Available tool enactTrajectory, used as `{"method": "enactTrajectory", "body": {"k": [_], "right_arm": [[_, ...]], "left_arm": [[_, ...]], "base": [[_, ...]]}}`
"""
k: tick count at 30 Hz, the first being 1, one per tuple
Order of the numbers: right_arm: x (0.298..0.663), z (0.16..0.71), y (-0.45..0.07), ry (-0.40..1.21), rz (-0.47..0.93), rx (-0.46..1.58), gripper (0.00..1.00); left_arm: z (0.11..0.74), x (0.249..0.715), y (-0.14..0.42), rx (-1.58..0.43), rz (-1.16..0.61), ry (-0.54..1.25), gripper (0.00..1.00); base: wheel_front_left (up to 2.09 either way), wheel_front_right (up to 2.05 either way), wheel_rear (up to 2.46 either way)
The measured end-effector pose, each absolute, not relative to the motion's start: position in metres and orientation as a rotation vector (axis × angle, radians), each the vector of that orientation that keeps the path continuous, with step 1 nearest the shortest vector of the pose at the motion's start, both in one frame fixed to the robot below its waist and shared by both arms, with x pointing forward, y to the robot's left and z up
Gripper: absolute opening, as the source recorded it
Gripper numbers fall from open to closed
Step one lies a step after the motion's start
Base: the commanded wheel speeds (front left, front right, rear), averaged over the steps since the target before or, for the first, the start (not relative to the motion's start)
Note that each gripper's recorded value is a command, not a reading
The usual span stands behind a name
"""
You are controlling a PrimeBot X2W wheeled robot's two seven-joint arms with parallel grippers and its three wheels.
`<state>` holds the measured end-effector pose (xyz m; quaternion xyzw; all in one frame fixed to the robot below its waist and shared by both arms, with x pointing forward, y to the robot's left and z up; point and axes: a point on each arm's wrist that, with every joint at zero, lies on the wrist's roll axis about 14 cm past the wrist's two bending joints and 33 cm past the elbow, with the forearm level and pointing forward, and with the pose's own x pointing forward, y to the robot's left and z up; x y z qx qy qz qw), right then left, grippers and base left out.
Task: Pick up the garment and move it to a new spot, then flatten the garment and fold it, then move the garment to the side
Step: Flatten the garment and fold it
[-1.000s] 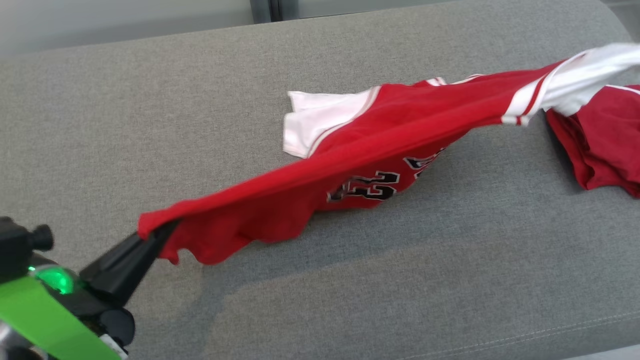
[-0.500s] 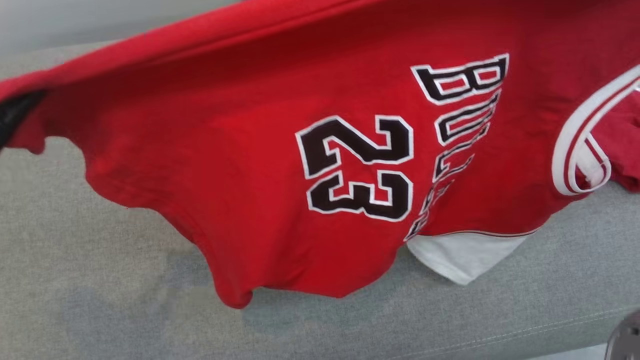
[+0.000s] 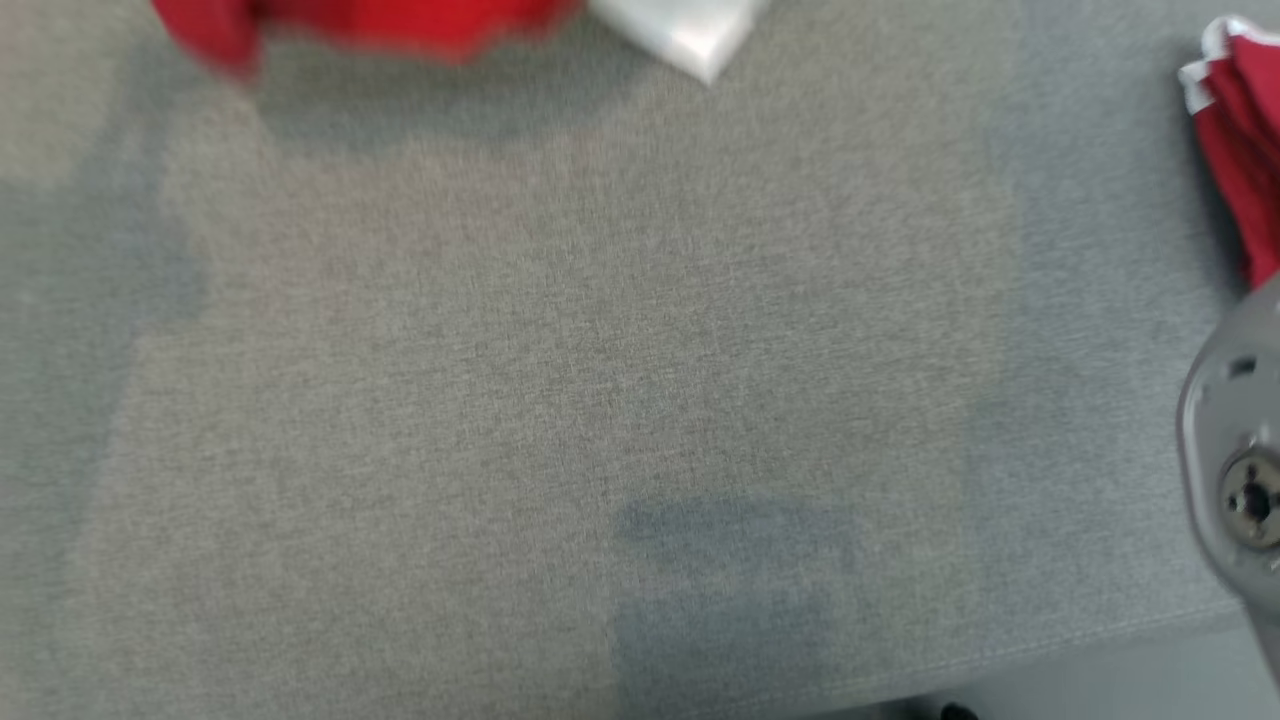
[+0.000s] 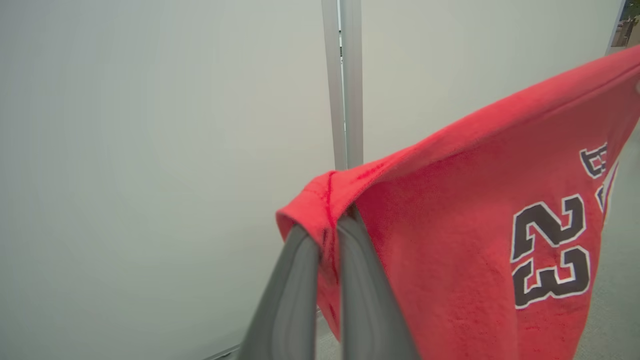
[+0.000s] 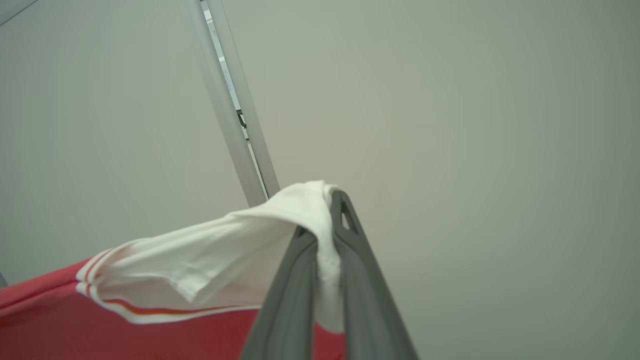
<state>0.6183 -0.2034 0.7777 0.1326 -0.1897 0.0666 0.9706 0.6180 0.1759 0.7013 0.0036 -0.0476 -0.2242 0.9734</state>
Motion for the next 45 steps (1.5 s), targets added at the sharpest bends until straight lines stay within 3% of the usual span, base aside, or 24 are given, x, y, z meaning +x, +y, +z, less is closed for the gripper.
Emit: {"method": "enactTrajectory", "body": {"k": [3,6,9,13,18,21,32,40,45], "right_arm": [[0.656,0.773,-0.191,-0.476,0.147,0.295,0.00],[0.681,0.749,-0.178,-0.472,0.169,0.337,0.00],[0.710,0.678,-0.155,-0.354,0.199,0.375,0.00],[0.711,0.571,-0.142,-0.184,0.198,0.407,0.00],[0.653,0.449,-0.136,0.084,0.179,0.445,0.00],[0.608,0.413,-0.138,0.191,0.160,0.458,0.00],[0.482,0.428,-0.180,0.290,0.060,0.509,0.00],[0.375,0.433,-0.177,0.432,0.040,0.563,0.00],[0.323,0.438,-0.194,0.464,-0.038,0.599,0.00]], "left_arm": [[0.707,0.666,0.162,0.071,-0.424,-0.283,0.00],[0.671,0.692,0.160,0.056,-0.405,-0.257,0.00],[0.597,0.713,0.158,0.036,-0.399,-0.178,0.00],[0.495,0.707,0.159,-0.015,-0.395,-0.030,0.00],[0.405,0.654,0.156,-0.101,-0.437,0.180,0.00],[0.372,0.610,0.171,-0.077,-0.463,0.305,0.00],[0.375,0.504,0.169,-0.097,-0.532,0.433,0.00],[0.363,0.379,0.163,-0.229,-0.428,0.630,0.00],[0.375,0.327,0.156,-0.317,-0.365,0.706,0.00]], "base": [[0.00,0.00,0.00],[0.00,0.00,0.00],[0.00,0.00,0.00],[0.00,0.00,0.00],[0.00,0.00,0.00],[0.00,0.00,0.00],[0.00,0.00,0.00],[0.00,0.00,0.00],[0.00,0.00,0.00]]}}
